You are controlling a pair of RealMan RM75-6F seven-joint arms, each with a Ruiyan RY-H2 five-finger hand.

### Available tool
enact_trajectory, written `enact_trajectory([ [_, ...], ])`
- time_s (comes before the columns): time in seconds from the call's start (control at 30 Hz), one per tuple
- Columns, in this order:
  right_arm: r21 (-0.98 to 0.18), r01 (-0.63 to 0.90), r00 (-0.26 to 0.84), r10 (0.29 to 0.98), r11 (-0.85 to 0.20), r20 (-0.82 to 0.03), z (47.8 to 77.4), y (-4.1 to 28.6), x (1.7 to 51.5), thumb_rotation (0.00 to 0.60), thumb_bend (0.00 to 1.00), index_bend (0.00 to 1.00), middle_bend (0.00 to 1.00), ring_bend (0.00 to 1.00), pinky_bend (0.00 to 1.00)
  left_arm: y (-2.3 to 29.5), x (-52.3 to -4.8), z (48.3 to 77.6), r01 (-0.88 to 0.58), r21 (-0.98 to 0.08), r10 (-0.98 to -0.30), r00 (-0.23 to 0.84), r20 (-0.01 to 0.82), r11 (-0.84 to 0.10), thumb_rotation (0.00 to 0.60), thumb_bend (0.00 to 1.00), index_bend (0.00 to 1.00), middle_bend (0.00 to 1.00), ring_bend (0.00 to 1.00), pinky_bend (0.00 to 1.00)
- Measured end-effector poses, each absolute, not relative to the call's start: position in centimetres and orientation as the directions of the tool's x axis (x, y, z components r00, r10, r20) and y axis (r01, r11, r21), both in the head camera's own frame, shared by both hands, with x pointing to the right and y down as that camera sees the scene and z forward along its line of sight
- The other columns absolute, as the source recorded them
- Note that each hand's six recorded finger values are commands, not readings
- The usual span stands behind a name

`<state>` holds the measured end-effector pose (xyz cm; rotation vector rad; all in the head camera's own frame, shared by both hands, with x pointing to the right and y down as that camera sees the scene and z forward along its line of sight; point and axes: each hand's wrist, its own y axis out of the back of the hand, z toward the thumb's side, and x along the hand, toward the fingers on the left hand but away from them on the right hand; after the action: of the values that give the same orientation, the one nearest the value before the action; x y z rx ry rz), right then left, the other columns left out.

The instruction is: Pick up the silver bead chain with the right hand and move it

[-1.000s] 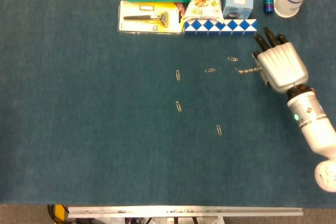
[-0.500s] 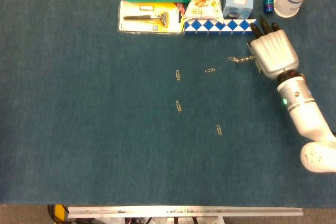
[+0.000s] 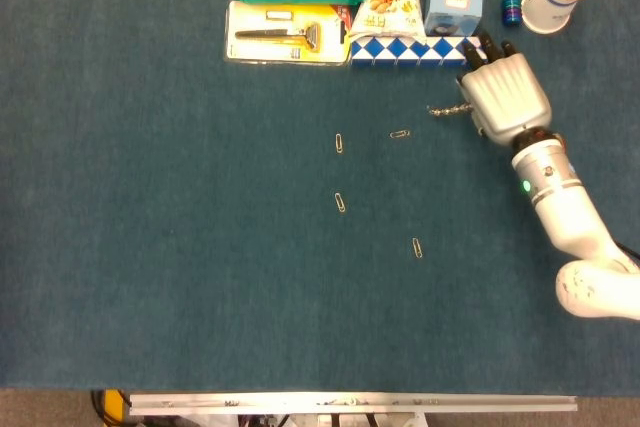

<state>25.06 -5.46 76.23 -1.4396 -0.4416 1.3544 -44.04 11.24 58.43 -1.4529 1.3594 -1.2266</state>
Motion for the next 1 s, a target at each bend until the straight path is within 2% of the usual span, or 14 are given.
enact_trajectory([
  [0.37, -0.867, -0.358, 0.364, 0.804, -0.345, -0.47, 75.0, -4.1, 22.8, 0.6, 0.35, 0.6, 0.18, 0.07, 0.24, 11.2, -44.0, 58.4, -0.233, -0.965, -0.99, -0.04, 0.132, -0.119, 0.6, 0.03, 0.32, 0.22, 0.23, 0.44],
  [1.0, -0.856, -0.383, 0.377, 0.788, -0.347, -0.488, 75.8, -3.6, 21.4, 0.6, 0.35, 0.6, 0.18, 0.07, 0.24, 11.3, -44.3, 58.0, -0.242, -0.965, -0.992, -0.046, 0.12, -0.105, 0.6, 0.03, 0.32, 0.22, 0.23, 0.44],
])
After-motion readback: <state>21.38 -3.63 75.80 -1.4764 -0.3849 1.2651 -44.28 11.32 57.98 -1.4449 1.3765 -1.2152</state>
